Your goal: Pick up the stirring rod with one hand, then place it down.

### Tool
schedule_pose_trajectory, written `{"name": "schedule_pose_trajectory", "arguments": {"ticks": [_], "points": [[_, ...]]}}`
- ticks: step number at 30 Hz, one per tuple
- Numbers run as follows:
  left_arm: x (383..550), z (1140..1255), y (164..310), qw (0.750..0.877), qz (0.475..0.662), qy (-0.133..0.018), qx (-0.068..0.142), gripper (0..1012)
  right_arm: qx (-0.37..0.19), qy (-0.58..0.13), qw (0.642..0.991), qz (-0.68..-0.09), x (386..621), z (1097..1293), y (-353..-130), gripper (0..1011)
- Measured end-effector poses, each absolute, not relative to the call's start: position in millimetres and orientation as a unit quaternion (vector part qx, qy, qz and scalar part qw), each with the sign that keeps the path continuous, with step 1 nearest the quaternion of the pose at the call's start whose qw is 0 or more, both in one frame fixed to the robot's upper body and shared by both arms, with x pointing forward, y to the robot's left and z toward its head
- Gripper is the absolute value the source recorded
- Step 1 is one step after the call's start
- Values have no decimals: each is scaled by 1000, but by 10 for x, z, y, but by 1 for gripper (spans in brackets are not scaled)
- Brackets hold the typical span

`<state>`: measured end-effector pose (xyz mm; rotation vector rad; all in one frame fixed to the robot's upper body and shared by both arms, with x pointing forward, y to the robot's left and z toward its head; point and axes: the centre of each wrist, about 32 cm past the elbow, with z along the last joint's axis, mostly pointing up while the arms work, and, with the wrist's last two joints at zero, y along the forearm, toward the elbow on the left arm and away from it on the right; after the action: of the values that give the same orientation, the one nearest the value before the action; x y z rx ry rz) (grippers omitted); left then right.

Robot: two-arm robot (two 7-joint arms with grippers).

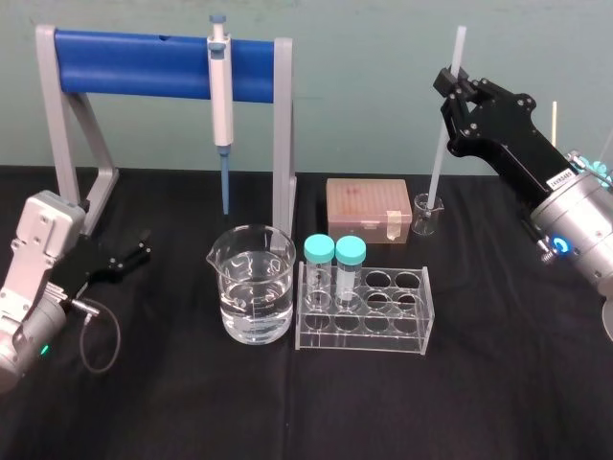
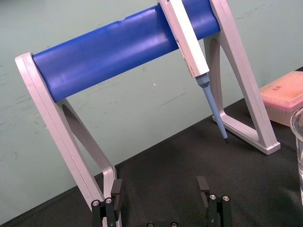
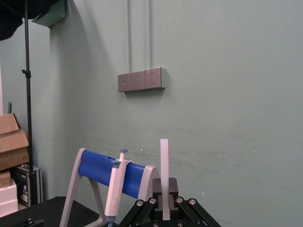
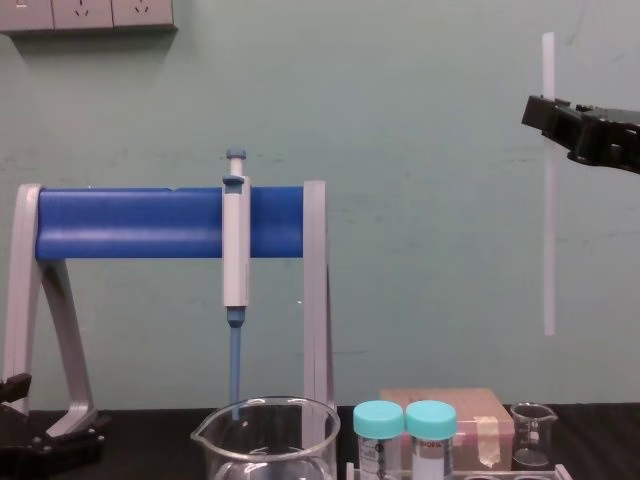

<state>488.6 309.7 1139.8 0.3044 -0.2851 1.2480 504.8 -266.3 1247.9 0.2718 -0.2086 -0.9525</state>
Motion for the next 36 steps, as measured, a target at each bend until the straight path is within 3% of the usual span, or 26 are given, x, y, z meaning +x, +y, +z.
{"name": "schedule_pose_trajectory", "arguments": {"ticks": [36], "points": [[4886,11398,3097,791,580,-132,141,1000,123,-100,878,-451,5018,12462,-2656,72]]}}
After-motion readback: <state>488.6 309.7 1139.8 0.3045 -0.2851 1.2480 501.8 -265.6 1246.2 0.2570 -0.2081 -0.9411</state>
